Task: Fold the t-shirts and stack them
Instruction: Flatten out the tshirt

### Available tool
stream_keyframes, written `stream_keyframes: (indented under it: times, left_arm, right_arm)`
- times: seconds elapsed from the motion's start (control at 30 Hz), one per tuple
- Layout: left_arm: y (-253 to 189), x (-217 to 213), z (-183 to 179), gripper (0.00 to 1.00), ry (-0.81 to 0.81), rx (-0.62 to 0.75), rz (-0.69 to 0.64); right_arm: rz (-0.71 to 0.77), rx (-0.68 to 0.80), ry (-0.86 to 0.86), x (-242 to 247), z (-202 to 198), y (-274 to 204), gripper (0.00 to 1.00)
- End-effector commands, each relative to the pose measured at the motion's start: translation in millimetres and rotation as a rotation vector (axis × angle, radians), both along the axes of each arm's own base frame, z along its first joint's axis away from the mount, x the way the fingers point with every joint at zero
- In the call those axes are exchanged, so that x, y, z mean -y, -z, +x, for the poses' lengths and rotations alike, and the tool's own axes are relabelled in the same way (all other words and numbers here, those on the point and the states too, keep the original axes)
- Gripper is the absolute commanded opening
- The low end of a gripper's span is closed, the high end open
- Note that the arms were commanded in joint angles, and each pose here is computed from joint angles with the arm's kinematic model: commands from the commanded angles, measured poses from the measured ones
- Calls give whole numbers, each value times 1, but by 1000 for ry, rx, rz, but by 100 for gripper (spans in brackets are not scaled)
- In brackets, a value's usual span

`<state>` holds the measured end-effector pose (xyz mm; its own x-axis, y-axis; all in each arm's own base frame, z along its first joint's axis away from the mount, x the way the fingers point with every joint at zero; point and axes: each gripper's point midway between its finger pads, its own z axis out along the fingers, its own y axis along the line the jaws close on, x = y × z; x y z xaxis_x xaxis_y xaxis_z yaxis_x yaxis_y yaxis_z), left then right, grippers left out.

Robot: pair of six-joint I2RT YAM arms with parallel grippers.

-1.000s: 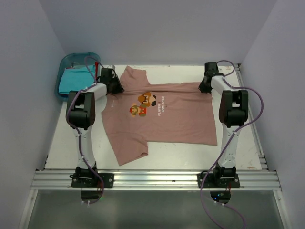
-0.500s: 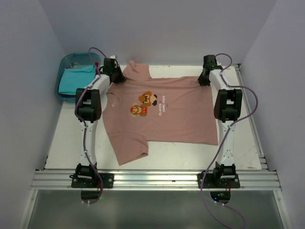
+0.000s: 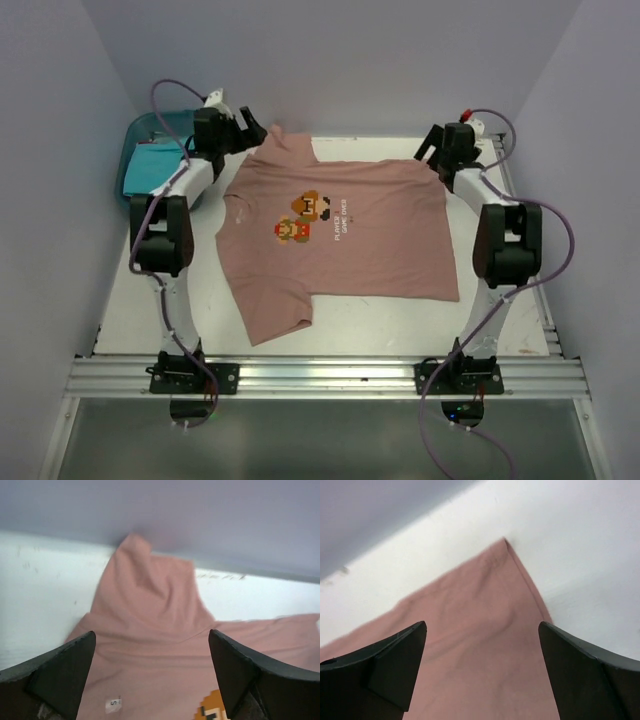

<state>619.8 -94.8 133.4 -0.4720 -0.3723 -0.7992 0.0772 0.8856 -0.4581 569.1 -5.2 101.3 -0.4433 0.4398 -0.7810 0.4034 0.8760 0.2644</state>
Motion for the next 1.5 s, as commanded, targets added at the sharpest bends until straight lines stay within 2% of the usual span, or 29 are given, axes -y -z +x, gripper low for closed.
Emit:
stream_keyframes:
  times: [0.0, 0.03, 0.07, 0.1, 0.17, 0.2, 0.27, 0.3, 0.33, 0.37, 0.4, 0.47, 0.5, 0.6, 0.67, 0.7, 0.93, 1.1, 1.47]
  left_arm:
    - [-180, -11, -20, 100, -24, 420, -12]
    - [-162, -12, -35, 100, -31, 384, -13]
    - [-190, -15, -57, 100, -47, 428, -18]
    - [-160, -19, -72, 100, -81, 323, -21]
    - [-162, -20, -105, 99, -93, 256, -38]
    - [-121, -17, -129, 95, -85, 102, -41]
    - [-105, -13, -167, 91, -83, 0, -26]
    - [-67, -3, -197, 85, -68, -138, -2]
    - [-56, 2, -214, 83, -57, -189, 13]
    - [-52, 7, -233, 82, -50, -221, 22]
    - [-22, 19, -264, 79, -17, -335, 44]
    - [-9, 32, -298, 75, 23, -406, 39]
    - [14, 43, -329, 73, 62, -509, 31]
    - [31, 54, -382, 72, 104, -611, 27]
    - [27, 56, -402, 72, 110, -617, 16]
    - [34, 55, -419, 72, 104, -662, 16]
    - [31, 34, -471, 72, 24, -750, -3]
    - [50, 38, -499, 69, 9, -836, -79]
    - [77, 49, -513, 68, -44, -965, -77]
  right_arm:
    - [-53, 388, 40, 13, -2, -140, 99]
    - [-53, 430, 39, 13, -14, -163, 99]
    - [-61, 394, 30, 11, -24, -158, 99]
    - [-69, 357, 19, 9, -34, -154, 99]
    - [-71, 264, -14, 3, -64, -142, 99]
    - [-71, 220, -31, 0, -76, -135, 99]
    - [-53, 59, -19, 0, -114, -109, 99]
    - [-44, -18, -1, 1, -132, -90, 99]
    - [-8, -65, 27, 0, -147, -80, 99]
    - [15, -184, 18, -4, -175, -50, 99]
    - [32, -198, 3, -9, -188, -48, 99]
    - [30, -319, -15, -13, -221, -27, 99]
    - [23, -351, -19, -13, -236, -24, 99]
    - [-4, -450, -27, -13, -277, -12, 99]
    - [8, -430, -50, -18, -294, -21, 99]
    - [17, -437, -52, -19, -303, -19, 99]
    - [-16, -391, -41, -9, -330, -37, 99]
    - [-15, -461, -38, -10, -335, -20, 99]
    - [14, -503, -45, -16, -332, -5, 99]
